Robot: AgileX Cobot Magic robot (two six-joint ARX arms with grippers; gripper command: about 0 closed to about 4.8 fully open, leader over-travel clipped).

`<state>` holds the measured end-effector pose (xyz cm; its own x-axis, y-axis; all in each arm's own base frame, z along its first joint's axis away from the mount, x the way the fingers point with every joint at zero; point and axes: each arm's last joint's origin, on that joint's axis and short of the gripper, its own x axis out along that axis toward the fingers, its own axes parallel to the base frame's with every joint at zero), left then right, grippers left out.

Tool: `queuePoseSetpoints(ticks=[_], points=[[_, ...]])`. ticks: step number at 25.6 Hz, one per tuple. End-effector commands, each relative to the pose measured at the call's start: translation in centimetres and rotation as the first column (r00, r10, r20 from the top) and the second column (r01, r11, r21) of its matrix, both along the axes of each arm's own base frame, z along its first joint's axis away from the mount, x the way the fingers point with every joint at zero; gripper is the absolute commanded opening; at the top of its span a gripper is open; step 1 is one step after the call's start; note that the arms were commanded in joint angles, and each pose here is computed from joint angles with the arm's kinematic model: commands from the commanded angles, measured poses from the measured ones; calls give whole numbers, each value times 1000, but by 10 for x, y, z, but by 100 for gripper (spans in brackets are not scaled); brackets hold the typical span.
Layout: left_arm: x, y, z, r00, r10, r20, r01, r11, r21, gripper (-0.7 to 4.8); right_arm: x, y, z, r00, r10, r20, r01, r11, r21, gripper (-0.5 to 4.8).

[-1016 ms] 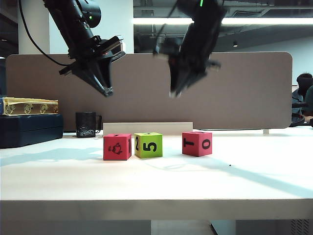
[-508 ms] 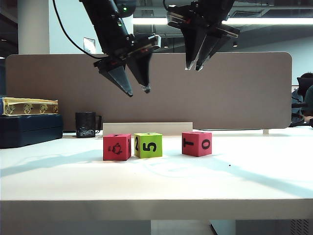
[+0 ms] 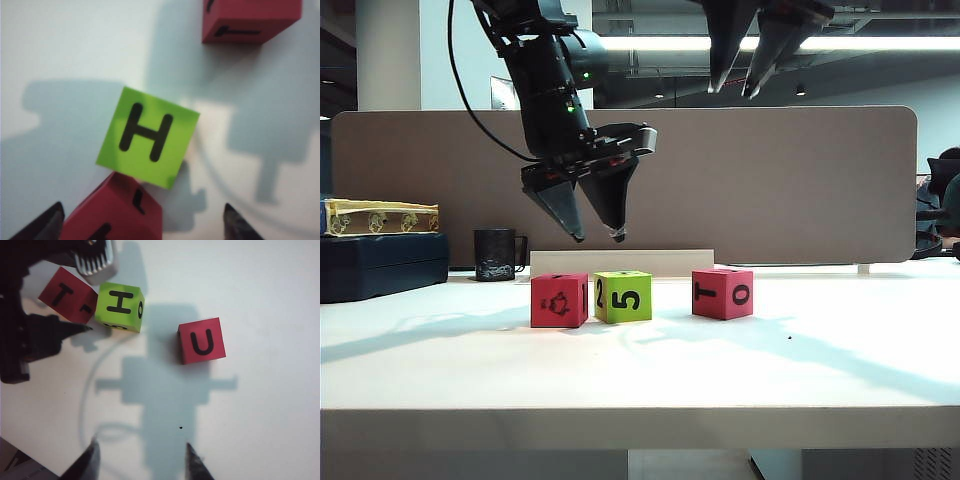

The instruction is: Select the appropriate blocks from the scattered letter blocks on the table and arrange them in a row to spell out "THU".

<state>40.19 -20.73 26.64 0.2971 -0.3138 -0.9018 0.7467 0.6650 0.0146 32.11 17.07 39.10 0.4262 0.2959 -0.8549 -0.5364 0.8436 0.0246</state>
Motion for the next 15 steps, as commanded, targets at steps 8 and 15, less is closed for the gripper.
queuePoseSetpoints(ticks=[8, 15], points=[[11, -9, -12, 997, -62, 44, 64, 997, -38, 440, -9, -3, 5, 1000, 14, -27, -14, 1000, 3, 217], [18, -12, -32, 996, -78, 31, 79, 997, -6, 458, -9, -2, 5, 999, 14, -35, -13, 1000, 12, 216]])
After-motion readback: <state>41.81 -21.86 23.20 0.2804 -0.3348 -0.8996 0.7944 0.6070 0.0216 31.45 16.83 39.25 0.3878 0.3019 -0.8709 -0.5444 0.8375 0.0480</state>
